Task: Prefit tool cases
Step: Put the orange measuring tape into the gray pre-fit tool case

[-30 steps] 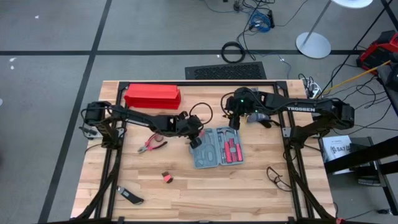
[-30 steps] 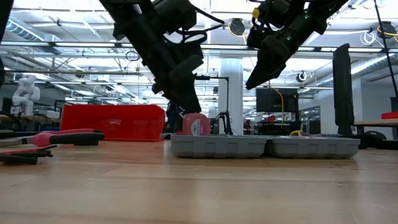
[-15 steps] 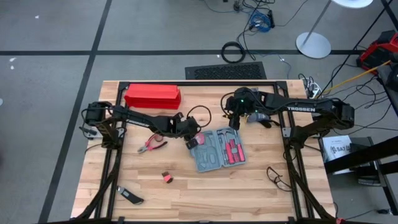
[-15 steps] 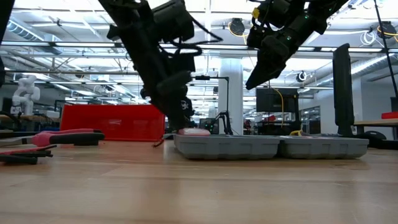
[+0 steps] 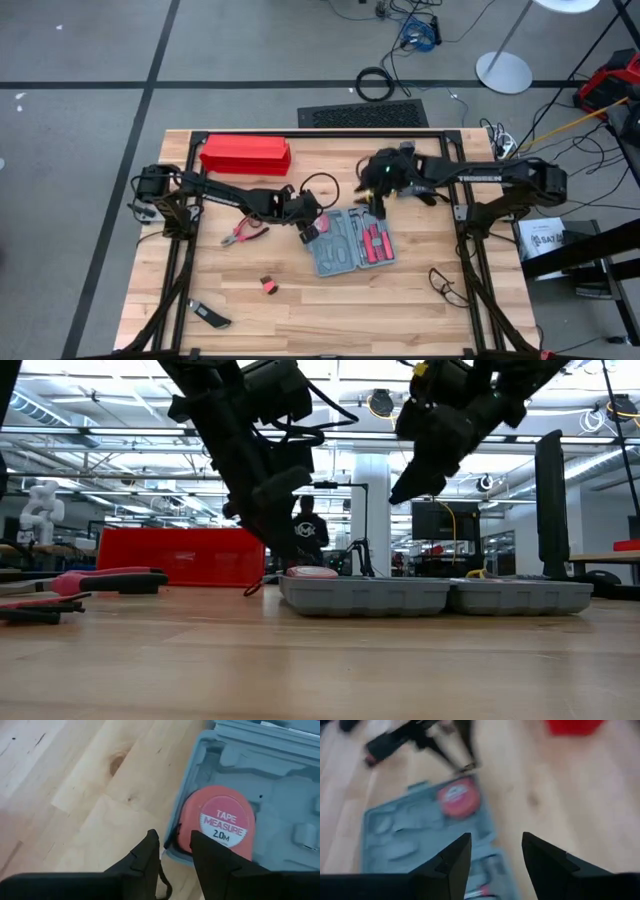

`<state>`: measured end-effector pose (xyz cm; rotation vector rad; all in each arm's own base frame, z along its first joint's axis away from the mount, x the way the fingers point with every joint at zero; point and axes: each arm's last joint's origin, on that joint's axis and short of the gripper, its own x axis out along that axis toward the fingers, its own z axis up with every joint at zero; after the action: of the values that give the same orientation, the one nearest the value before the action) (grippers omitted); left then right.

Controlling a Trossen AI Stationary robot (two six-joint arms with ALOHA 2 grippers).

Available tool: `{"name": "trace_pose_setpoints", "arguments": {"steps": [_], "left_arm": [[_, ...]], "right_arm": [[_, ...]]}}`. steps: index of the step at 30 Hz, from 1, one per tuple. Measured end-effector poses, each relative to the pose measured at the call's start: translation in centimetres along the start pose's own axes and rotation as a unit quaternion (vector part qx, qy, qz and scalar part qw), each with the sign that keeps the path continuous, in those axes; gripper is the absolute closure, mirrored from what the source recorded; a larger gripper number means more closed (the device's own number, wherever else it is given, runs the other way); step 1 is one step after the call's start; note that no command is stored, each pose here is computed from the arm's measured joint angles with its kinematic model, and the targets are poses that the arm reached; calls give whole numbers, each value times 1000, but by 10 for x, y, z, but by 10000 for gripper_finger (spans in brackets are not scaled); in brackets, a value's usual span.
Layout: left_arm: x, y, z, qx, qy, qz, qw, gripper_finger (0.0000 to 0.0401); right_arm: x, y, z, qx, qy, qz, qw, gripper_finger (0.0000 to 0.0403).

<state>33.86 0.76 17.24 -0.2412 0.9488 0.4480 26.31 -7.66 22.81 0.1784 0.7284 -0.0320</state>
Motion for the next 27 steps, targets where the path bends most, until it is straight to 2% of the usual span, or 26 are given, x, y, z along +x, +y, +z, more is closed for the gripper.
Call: {"name": "trace_pose_setpoints", "arguments": {"steps": [3, 7, 12, 14, 21, 27], "left_arm": [[0, 1, 1, 7, -8, 16, 1000, 285], [0, 1, 1, 20, -10, 21, 1000, 285], [0, 1, 1, 41, -11, 25, 999, 285], [0, 1, 1, 51, -14, 29, 998, 285], [-1, 2, 2, 70, -18, 31, 997, 285], [1, 1, 1, 92, -12, 22, 995, 285]], "right_arm": [[23, 8, -20, 14, 22, 7, 1000, 244], [47, 26, -27, 18, -14, 34, 999, 277], [73, 47, -29, 8, -32, 68, 997, 369], [81, 51, -33, 10, -26, 74, 997, 393], [106, 51, -45, 46, -18, 51, 997, 401], [124, 50, -43, 51, -13, 52, 997, 402]]}}
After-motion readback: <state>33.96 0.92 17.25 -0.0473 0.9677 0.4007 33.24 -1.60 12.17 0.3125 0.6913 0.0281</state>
